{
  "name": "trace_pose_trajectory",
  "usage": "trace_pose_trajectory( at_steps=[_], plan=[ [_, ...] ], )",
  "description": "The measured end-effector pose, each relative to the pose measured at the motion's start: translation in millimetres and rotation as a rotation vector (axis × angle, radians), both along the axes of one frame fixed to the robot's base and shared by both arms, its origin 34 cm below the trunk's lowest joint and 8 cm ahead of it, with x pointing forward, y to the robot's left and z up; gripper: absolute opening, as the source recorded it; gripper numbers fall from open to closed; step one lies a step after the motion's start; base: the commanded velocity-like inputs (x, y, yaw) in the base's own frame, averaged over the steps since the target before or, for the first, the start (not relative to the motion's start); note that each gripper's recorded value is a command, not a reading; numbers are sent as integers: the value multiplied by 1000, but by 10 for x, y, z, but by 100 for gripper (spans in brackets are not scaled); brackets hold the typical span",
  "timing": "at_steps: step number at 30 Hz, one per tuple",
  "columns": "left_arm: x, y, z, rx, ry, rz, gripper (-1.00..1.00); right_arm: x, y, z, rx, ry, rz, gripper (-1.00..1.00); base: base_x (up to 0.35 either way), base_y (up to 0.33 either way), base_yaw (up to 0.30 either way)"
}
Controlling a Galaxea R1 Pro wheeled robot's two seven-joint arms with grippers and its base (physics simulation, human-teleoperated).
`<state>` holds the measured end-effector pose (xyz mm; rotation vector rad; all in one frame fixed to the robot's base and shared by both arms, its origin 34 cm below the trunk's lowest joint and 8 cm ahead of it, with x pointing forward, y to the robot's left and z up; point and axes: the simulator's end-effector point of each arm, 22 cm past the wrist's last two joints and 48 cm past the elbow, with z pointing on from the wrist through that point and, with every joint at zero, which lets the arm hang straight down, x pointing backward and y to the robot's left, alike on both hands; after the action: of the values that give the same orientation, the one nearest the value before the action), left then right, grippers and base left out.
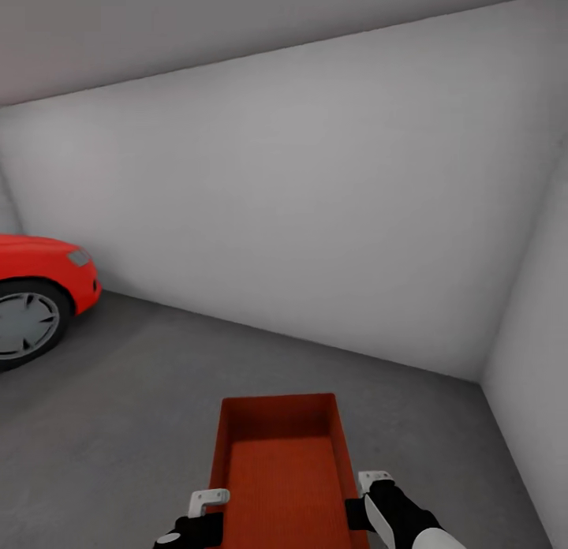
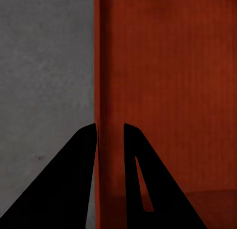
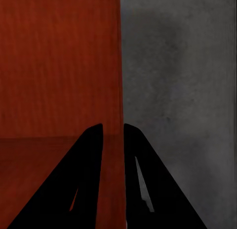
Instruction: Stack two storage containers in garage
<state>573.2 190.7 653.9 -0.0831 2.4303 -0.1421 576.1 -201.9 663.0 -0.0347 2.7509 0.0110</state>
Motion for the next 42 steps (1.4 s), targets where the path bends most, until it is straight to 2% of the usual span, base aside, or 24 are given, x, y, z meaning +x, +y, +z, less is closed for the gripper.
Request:
trace_pose_trajectory(
  at_steps=[36, 42],
  plan=[
    [16, -9, 33, 1, -7, 0, -100, 16, -9, 32, 1, -7, 0, -100, 292, 0, -283],
    [15, -83, 42, 3, -7, 2, -100, 21, -80, 29, 5, -8, 2, -100, 339, 0, -143]
  ],
)
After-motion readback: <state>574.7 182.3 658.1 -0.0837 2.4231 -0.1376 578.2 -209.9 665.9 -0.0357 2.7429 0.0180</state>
